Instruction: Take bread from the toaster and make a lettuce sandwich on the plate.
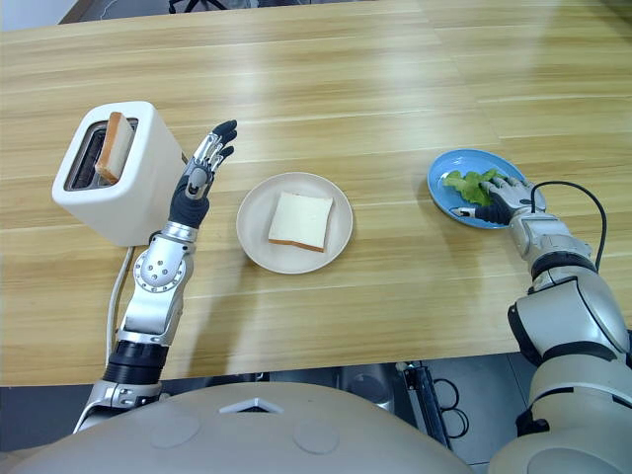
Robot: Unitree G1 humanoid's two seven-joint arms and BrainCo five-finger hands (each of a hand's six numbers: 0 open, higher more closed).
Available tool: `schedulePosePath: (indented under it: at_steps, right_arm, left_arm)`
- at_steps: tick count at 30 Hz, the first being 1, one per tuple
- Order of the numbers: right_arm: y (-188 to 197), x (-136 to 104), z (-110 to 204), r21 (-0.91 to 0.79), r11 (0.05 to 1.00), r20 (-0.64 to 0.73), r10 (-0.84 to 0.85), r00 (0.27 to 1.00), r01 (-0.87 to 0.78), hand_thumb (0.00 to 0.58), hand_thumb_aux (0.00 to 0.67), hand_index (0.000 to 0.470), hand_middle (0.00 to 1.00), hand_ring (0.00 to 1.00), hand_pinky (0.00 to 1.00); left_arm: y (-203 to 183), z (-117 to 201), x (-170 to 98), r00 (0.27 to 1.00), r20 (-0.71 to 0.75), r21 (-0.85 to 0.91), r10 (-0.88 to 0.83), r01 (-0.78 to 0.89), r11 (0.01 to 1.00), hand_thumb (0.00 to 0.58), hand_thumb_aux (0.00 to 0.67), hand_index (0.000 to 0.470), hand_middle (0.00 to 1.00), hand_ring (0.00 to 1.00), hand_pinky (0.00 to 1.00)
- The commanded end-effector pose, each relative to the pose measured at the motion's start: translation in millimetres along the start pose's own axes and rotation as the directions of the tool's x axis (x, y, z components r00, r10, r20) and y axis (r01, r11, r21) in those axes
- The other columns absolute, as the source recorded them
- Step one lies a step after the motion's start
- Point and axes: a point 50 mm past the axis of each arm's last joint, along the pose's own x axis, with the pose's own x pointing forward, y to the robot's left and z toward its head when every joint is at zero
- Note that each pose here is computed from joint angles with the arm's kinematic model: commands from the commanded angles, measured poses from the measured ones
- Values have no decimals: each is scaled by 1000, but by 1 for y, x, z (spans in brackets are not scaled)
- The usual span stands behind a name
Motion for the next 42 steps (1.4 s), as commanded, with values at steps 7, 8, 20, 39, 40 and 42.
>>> schedulePosePath:
  at_steps: [7, 8, 20, 39, 40, 42]
  right_arm:
    - [12, -2, 2, 11, 998, -7, 65, 998, -65, 0, 0, 0, 0, 0, 0]
    - [14, -2, 3, 11, 998, -3, 68, 998, -68, 0, 0, 0, 0, 0, 0]
    - [17, -1, 11, 5, 997, 26, 83, 996, -83, 580, 670, 460, 953, 953, 953]
    - [0, 0, 6, 29, 999, 40, -35, 999, 34, 580, 670, 460, 1000, 1000, 1000]
    - [-5, 0, 4, 33, 997, 42, -65, 997, 64, 580, 670, 460, 1000, 1000, 1000]
    - [-20, 1, 1, 46, 990, 53, -139, 989, 136, 580, 670, 460, 1000, 1000, 1000]
  left_arm:
    - [-1, -3, -5, 999, -32, 1, -15, 15, 1000, 0, 0, 0, 0, 0, 0]
    - [0, -3, -5, 999, -33, 2, -16, 16, 1000, 0, 0, 0, 0, 0, 0]
    - [0, -5, -8, 999, -45, 12, -24, 25, 1000, 0, 0, 0, 0, 0, 0]
    - [-2, -10, -11, 997, -65, 16, -34, 35, 999, 0, 0, 0, 0, 0, 0]
    - [-2, -10, -11, 997, -66, 17, -33, 34, 999, 0, 0, 0, 0, 0, 0]
    - [-2, -10, -11, 997, -66, 18, -30, 31, 999, 0, 0, 0, 0, 0, 0]
